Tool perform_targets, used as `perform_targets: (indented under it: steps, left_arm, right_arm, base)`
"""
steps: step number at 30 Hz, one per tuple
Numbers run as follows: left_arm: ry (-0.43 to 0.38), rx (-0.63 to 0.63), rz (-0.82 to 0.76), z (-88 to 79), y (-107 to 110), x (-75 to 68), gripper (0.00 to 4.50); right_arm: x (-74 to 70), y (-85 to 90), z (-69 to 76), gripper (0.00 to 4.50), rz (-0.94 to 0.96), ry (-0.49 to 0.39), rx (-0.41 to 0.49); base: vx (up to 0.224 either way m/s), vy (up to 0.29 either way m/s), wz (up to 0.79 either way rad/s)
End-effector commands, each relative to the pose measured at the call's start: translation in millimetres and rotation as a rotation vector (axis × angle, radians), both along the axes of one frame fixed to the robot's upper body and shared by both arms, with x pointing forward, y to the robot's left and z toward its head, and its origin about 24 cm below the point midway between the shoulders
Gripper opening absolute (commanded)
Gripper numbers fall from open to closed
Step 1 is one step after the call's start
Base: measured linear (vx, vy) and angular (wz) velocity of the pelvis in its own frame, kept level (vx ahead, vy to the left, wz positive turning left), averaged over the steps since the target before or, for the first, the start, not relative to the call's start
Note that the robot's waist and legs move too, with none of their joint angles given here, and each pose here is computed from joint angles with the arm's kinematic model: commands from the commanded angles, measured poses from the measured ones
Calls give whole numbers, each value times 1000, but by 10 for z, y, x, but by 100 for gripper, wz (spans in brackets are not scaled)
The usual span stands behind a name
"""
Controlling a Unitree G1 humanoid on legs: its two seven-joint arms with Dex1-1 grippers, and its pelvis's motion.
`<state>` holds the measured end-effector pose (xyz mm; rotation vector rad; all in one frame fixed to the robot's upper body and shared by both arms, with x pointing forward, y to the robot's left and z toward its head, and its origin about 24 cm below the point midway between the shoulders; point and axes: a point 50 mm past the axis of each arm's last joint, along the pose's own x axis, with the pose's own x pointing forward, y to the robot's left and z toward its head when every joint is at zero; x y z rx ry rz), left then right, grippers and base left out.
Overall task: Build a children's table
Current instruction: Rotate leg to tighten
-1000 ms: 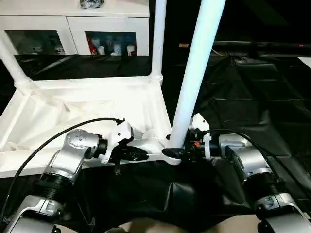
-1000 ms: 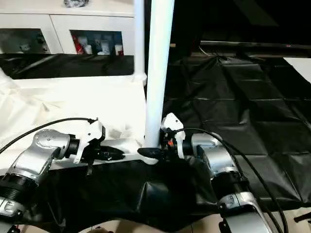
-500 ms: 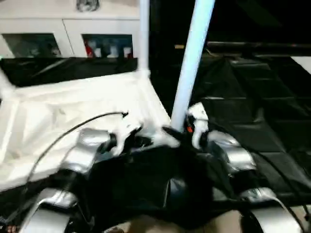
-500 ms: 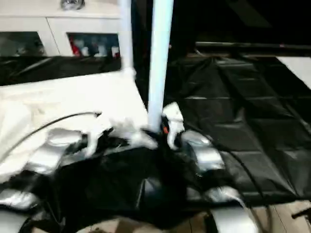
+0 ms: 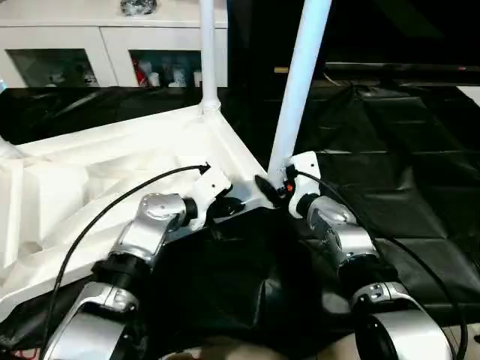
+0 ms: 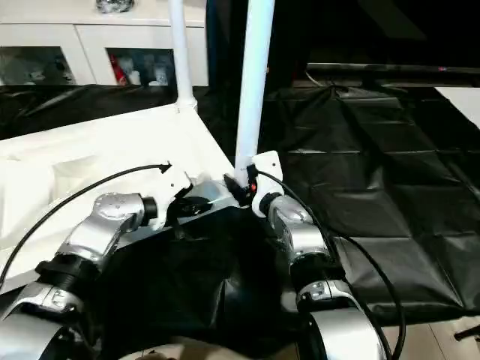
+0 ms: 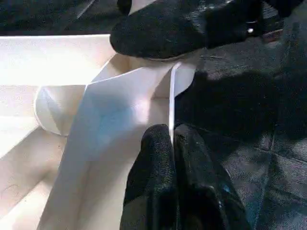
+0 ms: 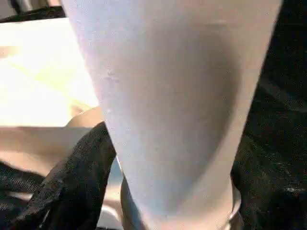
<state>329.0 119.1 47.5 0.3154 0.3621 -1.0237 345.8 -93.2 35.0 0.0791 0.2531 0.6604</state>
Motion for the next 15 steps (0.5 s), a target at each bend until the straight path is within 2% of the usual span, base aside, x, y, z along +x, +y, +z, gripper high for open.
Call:
perform_targets:
  steps: [1, 5, 6, 8, 11, 15]
  left_arm:
    - [-41, -67, -54, 95, -165, -12, 0]
    - [-24, -56, -80, 88, -96, -44, 0]
    - [-2, -38, -111, 81, 2, -87, 0]
    - [-2, -38, -111, 81, 2, -87, 0]
    - [47, 24, -141, 80, 272, -182, 0]
    - [84, 70, -147, 105, 486, -261, 0]
  right_arm:
    - [-237, 515, -41, 370, 360, 31, 37]
    - [-274, 481, -28, 370, 440, 24, 34]
    - [-311, 448, -16, 370, 519, 19, 34]
    - [-311, 448, -16, 370, 519, 19, 34]
    - [-386, 403, 12, 370, 649, 14, 39]
    - [-436, 392, 27, 370, 723, 14, 43]
  base:
    - [0, 0, 0]
    - [0, 0, 0]
    - [0, 0, 0]
    - [0, 0, 0]
    - [0, 0, 0]
    - [0, 0, 0]
